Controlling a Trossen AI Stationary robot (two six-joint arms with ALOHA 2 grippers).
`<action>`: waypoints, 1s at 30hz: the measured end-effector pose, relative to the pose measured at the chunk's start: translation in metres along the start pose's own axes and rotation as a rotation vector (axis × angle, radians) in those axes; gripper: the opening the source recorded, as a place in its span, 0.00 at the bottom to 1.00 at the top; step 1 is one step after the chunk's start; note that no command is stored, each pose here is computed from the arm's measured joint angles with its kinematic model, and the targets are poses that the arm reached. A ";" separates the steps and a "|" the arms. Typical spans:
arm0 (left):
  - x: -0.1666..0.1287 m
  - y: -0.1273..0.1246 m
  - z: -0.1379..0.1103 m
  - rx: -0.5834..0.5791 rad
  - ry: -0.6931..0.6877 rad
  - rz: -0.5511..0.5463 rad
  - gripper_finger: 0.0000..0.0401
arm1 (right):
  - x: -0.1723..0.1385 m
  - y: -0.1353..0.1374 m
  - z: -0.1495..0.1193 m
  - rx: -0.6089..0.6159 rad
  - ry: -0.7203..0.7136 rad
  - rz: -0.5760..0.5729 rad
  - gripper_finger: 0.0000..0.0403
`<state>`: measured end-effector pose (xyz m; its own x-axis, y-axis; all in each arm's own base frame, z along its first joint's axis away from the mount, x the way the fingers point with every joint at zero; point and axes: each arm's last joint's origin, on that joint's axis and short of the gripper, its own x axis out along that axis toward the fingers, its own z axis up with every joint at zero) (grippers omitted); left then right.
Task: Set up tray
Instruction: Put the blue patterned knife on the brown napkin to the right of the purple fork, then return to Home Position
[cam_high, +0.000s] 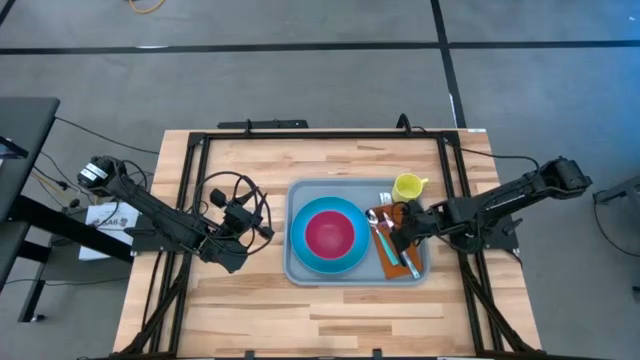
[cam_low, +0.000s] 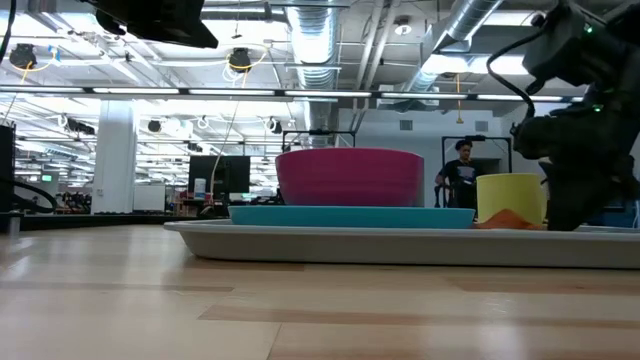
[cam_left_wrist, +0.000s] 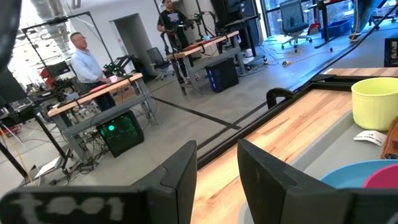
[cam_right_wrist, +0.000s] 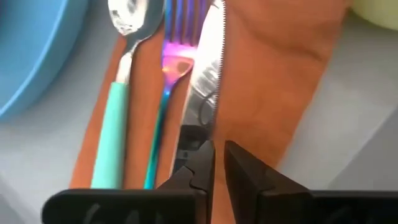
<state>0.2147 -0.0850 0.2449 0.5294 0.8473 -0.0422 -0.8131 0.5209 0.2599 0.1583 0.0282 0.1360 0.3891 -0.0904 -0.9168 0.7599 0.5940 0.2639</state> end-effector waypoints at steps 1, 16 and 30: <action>0.000 0.000 0.000 0.000 0.000 0.000 0.27 | 0.000 -0.001 0.000 -0.001 -0.002 -0.007 0.06; -0.009 0.017 0.014 0.128 -0.022 -0.018 0.27 | -0.114 0.058 0.046 -0.426 -0.197 -0.134 0.00; -0.024 0.164 0.049 -0.121 -0.063 -0.108 0.27 | -0.190 0.064 0.030 -0.779 -0.351 -0.256 0.01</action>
<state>0.0810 -0.0250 0.3361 0.6263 0.7796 -0.0023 -0.7718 0.6205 0.1392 0.1481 0.0594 0.3362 0.4898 -0.4586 -0.7414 0.3255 0.8852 -0.3325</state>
